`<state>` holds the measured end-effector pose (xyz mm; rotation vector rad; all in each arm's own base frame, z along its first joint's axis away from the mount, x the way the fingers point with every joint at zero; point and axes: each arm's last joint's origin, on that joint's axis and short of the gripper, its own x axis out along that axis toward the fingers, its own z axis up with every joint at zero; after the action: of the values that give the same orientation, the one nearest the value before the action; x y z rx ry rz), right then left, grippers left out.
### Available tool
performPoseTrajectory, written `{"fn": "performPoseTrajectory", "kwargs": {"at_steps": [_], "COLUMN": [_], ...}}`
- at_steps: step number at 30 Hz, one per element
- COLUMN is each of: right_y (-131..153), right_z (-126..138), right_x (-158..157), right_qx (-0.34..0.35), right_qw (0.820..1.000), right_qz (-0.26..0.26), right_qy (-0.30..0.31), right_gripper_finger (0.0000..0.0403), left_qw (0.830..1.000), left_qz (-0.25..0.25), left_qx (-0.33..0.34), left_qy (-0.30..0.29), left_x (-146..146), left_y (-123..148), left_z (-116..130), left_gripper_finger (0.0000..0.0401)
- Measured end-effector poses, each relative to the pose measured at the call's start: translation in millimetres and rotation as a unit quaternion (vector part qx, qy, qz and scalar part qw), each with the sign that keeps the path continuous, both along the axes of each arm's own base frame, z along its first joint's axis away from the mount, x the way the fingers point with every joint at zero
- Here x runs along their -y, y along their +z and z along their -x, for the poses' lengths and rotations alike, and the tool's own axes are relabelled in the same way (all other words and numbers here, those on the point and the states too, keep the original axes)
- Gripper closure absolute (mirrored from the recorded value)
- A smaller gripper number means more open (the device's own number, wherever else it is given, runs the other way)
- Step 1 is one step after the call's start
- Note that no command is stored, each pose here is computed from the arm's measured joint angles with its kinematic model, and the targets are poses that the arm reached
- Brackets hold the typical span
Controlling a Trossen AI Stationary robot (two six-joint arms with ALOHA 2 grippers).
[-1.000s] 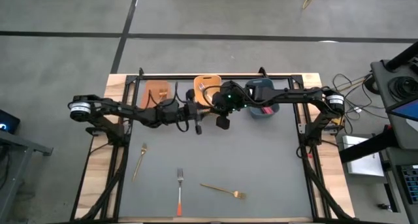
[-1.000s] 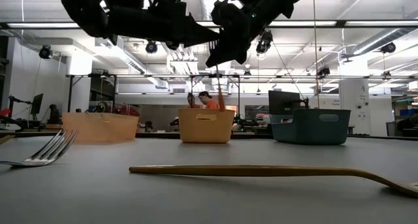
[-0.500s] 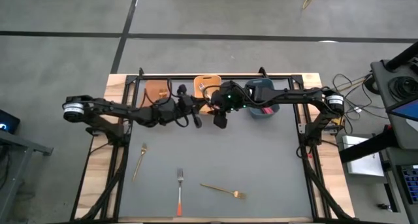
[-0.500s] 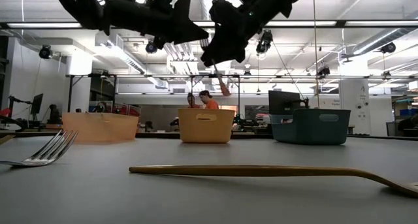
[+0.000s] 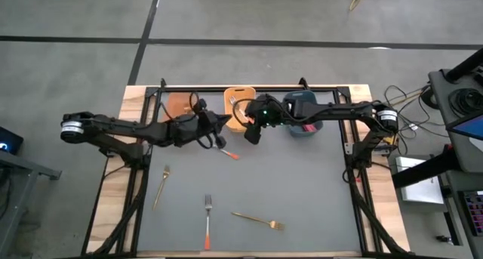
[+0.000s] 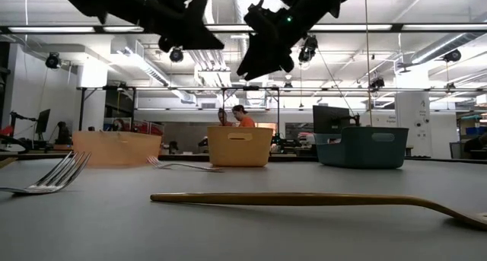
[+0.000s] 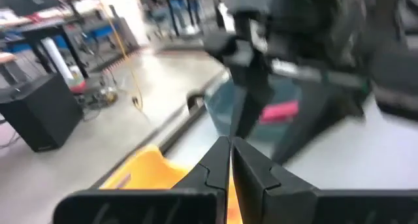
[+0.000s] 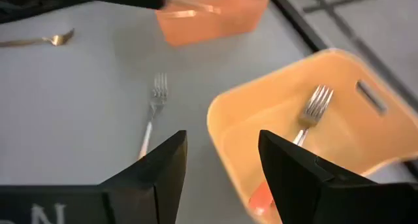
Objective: Sort silverware by color (type)
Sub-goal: Put the orange fork into the yellow bin
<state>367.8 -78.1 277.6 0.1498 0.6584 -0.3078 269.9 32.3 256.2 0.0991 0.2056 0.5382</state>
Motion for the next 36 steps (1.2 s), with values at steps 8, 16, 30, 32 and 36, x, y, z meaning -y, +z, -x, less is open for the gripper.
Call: {"fn": "performPoseTrajectory", "kwargs": {"at_steps": [8, 16, 30, 32, 36], "right_y": [-20.6, -34.4, -48.7, -51.5, -61.8], "right_z": [-12.2, -36.2, -87.5, -95.5, -110.0], "right_x": [-22.6, -40.5, -56.8, -56.8, -56.1], "right_qx": [-0.013, -0.010, -0.015, -0.014, -0.025], "right_qw": [0.999, 0.999, 0.996, 0.996, 0.994], "right_qz": [-0.022, -0.021, 0.004, 0.011, 0.029], "right_qy": [0.019, 0.046, 0.086, 0.090, 0.105], "right_gripper_finger": [0.0245, 0.0265, 0.0280, 0.0280, 0.0280], "left_qw": [0.985, 0.956, 0.985, 0.988, 0.991], "left_qz": [0.008, 0.041, -0.079, -0.084, -0.081], "left_qx": [-0.160, -0.268, -0.131, -0.104, -0.068], "left_qy": [-0.055, -0.114, -0.083, -0.081, -0.077], "left_x": [7.3, 11.5, 11.6, 12.2, 13.1], "left_y": [-17.9, -37.7, 15.5, 24.5, 33.6], "left_z": [18.8, 29.8, 84.8, 95.1, 111.3], "left_gripper_finger": [0.0401, 0.0401, 0.0401, 0.0401, 0.0401]}}
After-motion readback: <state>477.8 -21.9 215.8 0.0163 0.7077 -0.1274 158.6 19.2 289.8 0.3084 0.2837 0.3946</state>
